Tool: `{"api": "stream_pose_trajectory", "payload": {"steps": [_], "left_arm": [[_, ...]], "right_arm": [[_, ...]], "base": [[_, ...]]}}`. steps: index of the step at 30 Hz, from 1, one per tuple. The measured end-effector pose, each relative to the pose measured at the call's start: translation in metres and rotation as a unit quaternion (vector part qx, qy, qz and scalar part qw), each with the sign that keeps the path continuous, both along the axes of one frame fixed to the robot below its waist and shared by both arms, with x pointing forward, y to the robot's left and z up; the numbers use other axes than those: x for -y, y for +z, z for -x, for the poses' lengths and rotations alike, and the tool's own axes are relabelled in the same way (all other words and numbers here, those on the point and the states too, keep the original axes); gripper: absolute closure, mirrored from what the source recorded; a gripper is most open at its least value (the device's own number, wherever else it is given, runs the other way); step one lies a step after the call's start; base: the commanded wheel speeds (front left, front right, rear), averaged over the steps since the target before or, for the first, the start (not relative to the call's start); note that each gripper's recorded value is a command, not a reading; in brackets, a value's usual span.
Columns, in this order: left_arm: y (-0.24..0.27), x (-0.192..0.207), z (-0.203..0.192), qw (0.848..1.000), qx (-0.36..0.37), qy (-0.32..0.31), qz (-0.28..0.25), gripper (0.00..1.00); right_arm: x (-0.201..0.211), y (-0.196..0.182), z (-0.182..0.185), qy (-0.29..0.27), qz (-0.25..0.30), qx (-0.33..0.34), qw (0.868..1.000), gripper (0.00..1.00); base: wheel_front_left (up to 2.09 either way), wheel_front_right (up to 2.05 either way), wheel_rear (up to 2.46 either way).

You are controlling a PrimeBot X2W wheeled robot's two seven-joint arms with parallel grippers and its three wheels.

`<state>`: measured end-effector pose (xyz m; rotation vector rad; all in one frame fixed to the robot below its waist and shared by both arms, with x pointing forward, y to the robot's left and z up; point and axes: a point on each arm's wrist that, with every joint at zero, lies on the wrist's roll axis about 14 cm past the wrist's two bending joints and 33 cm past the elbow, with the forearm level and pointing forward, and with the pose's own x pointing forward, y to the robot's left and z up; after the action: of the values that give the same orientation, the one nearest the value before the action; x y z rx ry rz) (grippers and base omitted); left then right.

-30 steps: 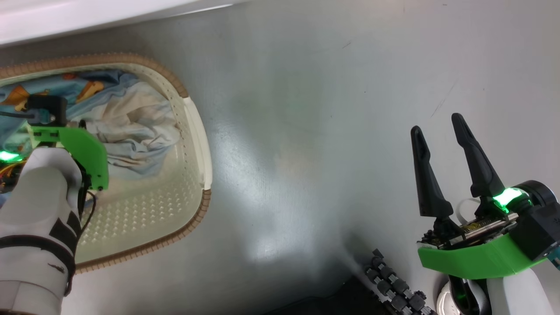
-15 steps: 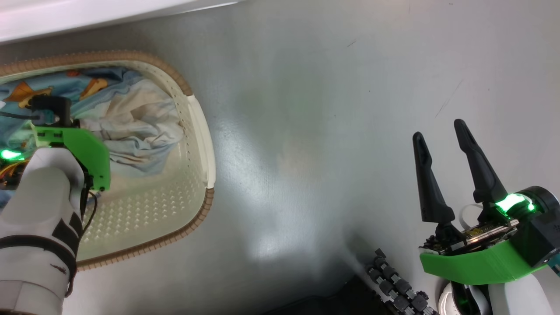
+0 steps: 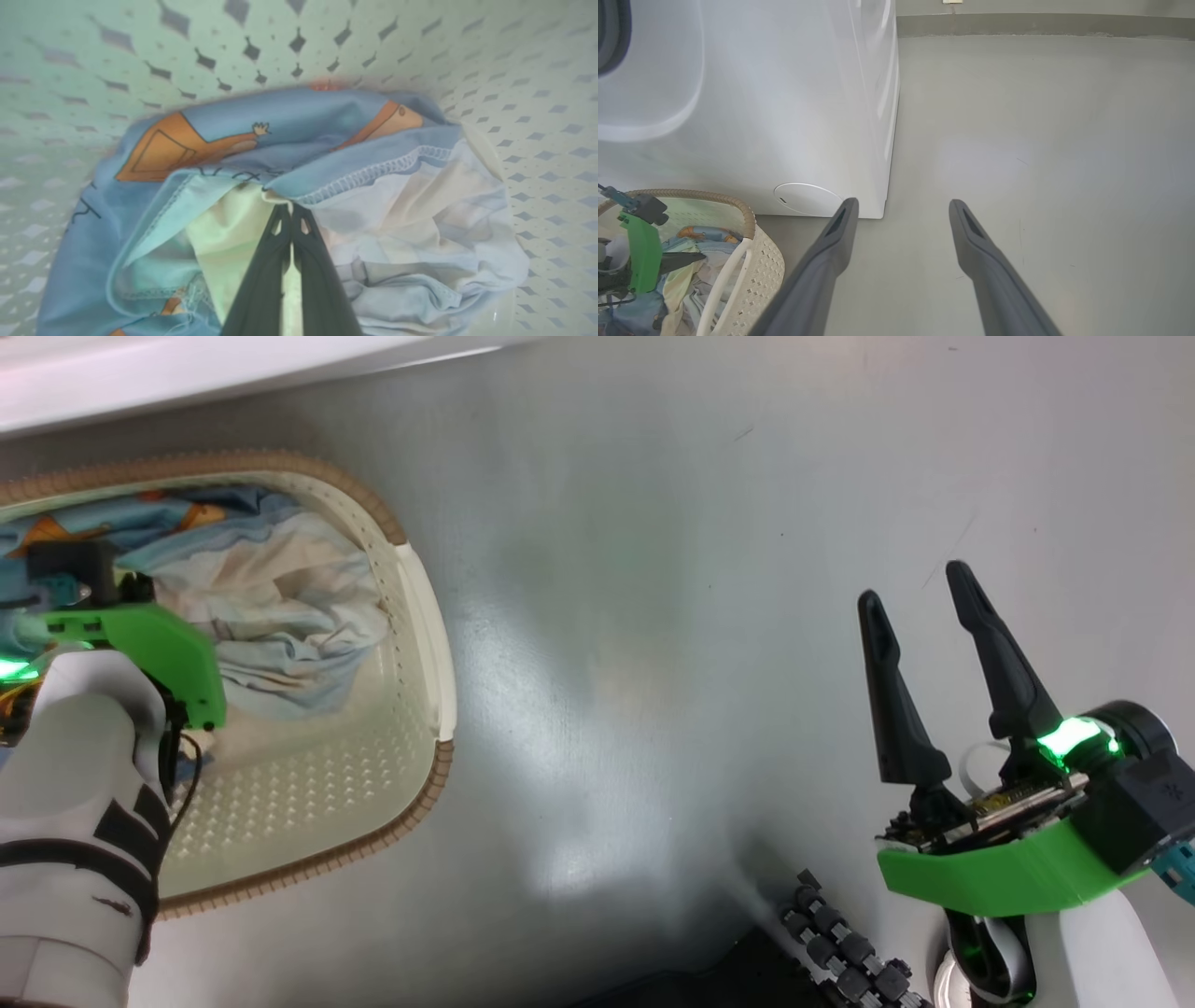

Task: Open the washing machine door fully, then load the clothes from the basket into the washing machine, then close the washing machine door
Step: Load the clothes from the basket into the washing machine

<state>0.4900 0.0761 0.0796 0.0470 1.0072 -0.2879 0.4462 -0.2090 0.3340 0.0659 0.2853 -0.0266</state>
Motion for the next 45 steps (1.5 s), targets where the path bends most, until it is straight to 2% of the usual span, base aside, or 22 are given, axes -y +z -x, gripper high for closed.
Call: {"api": "stream_pose_trajectory", "payload": {"steps": [10,16,26,32,43,45], "left_arm": [[0.026,-0.007,0.011,0.998,0.026,0.052,0.029,1.00],[0.071,-0.008,0.006,0.989,0.091,0.095,0.060,1.00],[0.149,-0.032,0.039,0.974,0.166,0.140,0.065,1.00],[0.205,-0.052,0.070,0.958,0.217,0.176,0.065,1.00],[0.288,-0.068,0.110,0.930,0.308,0.189,0.071,1.00],[0.308,-0.071,0.122,0.921,0.331,0.194,0.070,1.00]], "right_arm": [[-0.003,0.018,-0.007,-0.003,-0.019,0.028,0.999,0.00],[-0.009,0.037,-0.012,0.004,-0.029,0.053,0.998,0.00],[-0.022,0.084,-0.010,0.018,-0.046,0.104,0.993,0.00],[-0.023,0.106,0.021,0.012,-0.058,0.112,0.992,0.00],[-0.023,0.140,0.069,0.006,-0.065,0.140,0.988,0.00],[-0.028,0.150,0.081,0.011,-0.070,0.151,0.986,0.00]], "base": [[0.00,0.00,0.00],[0.00,0.00,0.00],[0.00,0.00,0.00],[0.00,0.00,0.00],[0.00,0.00,0.00],[0.00,0.00,0.00]]}}
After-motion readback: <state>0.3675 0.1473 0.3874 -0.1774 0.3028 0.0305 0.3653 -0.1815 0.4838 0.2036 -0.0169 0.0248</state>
